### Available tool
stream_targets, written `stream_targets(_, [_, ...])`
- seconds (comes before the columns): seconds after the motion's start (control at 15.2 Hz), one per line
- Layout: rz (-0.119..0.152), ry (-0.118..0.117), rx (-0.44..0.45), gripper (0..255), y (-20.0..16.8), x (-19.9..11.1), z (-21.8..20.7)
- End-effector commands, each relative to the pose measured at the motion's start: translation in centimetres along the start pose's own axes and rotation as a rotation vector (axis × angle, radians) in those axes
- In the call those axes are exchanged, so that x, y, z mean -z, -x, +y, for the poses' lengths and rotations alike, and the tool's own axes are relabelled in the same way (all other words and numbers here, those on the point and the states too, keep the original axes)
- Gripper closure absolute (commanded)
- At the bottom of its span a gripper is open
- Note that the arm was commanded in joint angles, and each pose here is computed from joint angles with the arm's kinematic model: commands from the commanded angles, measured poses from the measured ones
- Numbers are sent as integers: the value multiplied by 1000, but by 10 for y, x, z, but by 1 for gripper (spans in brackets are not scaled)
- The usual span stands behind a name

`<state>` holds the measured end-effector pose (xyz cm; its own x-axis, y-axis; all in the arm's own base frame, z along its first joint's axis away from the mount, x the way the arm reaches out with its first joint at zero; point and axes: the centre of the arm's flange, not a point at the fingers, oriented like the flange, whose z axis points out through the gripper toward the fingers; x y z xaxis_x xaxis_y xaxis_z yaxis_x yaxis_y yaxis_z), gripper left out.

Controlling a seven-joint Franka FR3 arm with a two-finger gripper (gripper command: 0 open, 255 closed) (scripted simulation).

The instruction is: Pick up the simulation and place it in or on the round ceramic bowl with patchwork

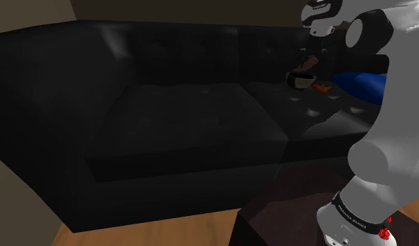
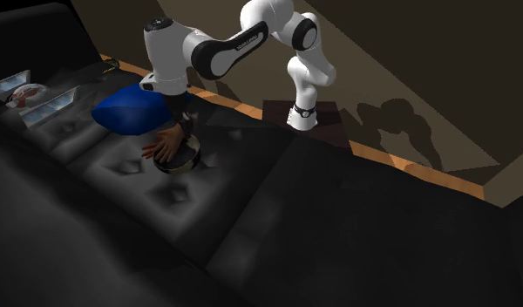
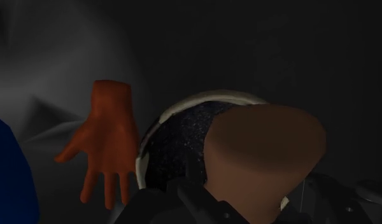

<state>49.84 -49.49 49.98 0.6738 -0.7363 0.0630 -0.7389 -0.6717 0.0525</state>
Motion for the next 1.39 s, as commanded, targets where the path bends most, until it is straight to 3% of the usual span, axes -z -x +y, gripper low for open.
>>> stream_targets(0.0, [1,0,0,255,1,-11,0])
stream_targets(0.2, [1,0,0,255,2,-24,-1])
stream_targets(0.73, [1,0,0,255,2,-24,-1])
stream_targets(0.79, [1,0,0,0,2,-24,-1])
stream_targets(1.12, [1,0,0,0,2,-24,-1])
stream_targets(1.32, [1,0,0,0,2,15,-1])
